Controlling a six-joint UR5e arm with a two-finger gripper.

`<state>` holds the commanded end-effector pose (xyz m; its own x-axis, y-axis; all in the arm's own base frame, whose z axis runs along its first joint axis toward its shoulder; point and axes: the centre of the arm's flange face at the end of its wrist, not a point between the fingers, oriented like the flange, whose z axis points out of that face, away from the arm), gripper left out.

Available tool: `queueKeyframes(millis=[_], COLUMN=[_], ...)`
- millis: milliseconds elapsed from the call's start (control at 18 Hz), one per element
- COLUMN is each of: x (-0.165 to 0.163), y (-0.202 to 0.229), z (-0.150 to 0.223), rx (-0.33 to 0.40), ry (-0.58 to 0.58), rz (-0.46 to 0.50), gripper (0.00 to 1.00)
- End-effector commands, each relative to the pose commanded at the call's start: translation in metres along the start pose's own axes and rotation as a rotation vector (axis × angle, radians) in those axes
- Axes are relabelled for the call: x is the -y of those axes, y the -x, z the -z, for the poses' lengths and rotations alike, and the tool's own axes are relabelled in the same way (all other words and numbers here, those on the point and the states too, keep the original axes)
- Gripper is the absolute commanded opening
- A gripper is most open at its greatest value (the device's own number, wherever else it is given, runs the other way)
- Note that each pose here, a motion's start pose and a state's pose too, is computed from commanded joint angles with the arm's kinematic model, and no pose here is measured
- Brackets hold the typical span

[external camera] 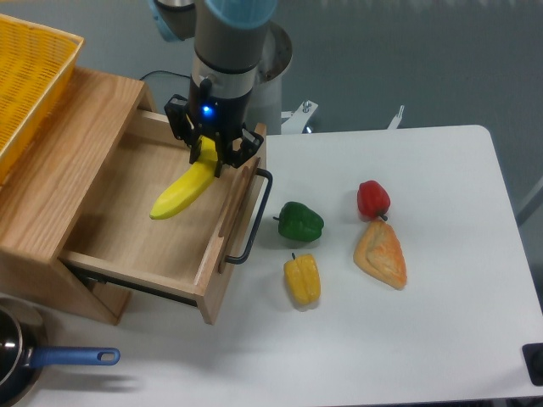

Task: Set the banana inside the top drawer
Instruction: 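Carry the banana over the open wooden drawer, then lower the banana into the drawer bottom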

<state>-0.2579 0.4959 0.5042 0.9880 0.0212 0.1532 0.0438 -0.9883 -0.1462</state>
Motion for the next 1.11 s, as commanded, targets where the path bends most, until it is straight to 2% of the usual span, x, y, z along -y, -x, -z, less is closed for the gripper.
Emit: queueKeyframes(millis=[333,1111], x=[0.015,0.034], y=[-0.005,-0.027], z=[-0.015,-0.048], rx=[0.019,0.056], ry=[0.005,0.056], rz=[0.022,-0.023], gripper=[0.45,0.45])
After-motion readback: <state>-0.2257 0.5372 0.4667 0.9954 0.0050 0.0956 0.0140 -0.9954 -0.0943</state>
